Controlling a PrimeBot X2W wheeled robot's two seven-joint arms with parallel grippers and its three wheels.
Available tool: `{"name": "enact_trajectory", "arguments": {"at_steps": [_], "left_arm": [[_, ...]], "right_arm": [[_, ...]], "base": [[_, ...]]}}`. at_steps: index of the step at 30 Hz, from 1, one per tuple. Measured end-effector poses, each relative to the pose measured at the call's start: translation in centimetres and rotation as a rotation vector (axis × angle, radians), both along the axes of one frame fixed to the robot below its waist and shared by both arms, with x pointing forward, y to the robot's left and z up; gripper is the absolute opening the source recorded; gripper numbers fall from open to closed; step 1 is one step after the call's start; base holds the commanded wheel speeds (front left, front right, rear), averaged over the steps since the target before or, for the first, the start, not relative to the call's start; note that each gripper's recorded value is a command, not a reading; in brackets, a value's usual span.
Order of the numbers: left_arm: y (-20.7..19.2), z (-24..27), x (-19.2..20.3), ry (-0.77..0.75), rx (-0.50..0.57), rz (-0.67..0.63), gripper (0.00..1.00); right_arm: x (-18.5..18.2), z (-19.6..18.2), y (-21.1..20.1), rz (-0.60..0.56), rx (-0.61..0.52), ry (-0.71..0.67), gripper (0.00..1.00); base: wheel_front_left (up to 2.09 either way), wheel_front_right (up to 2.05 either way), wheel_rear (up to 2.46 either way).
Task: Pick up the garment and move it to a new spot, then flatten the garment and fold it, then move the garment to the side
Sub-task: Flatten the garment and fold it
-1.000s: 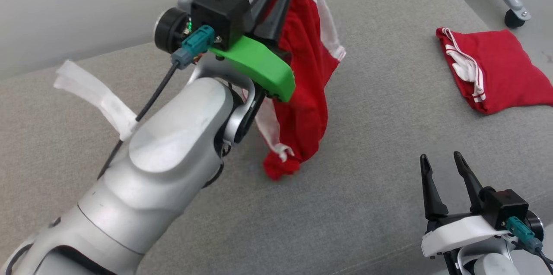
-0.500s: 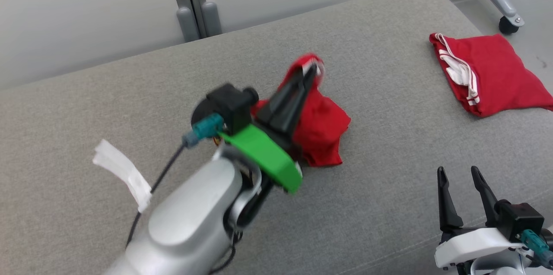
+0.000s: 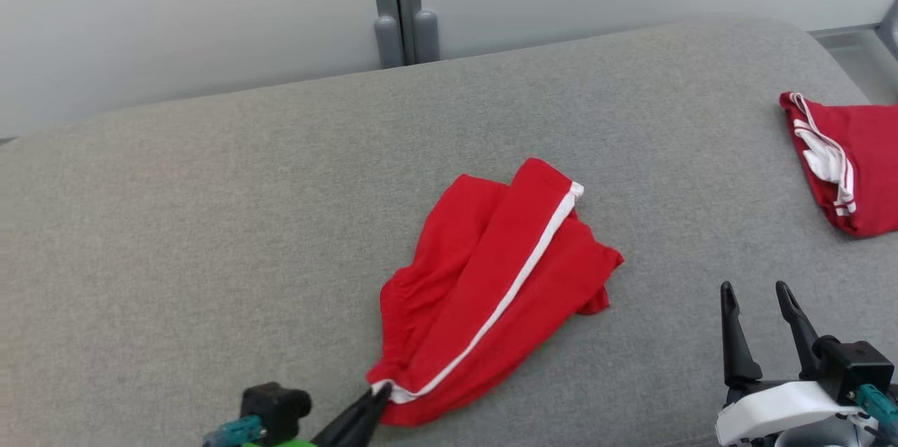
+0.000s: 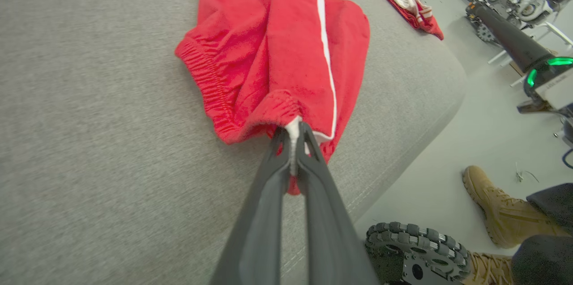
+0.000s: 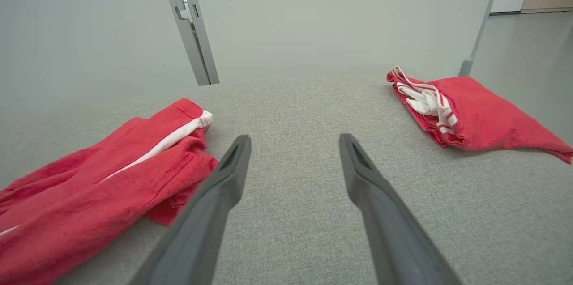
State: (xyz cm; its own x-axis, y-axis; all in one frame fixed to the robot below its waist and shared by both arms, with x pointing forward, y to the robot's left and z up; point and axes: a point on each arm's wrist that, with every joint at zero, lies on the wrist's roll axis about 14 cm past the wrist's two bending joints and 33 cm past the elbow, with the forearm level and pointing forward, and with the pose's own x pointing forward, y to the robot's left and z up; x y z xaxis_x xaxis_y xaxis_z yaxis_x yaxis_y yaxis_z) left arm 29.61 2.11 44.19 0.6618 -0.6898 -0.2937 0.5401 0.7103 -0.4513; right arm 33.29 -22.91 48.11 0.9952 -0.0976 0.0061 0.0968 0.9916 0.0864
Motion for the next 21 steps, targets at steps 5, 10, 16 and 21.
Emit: {"name": "enact_trajectory", "arguments": {"at_steps": [5,10,16,21], "left_arm": [[8.0,-1.4,2.7,-0.029,0.074,0.313,0.00],[11.5,-1.2,3.9,-0.062,0.090,0.471,0.07],[12.6,0.2,5.2,-0.139,0.081,0.549,1.00],[15.0,-2.3,4.3,-0.102,0.213,0.632,1.00]], "right_arm": [[0.5,-0.2,1.3,0.043,-0.005,0.004,1.00],[0.9,0.1,2.3,0.077,-0.009,-0.003,1.00],[1.1,0.4,2.8,0.094,-0.012,-0.014,1.00],[0.9,0.5,2.7,0.092,-0.014,-0.017,1.00]], "base": [[0.00,0.00,0.00],[0.00,0.00,0.00],[0.00,0.00,0.00],[0.00,0.00,0.00]]}}
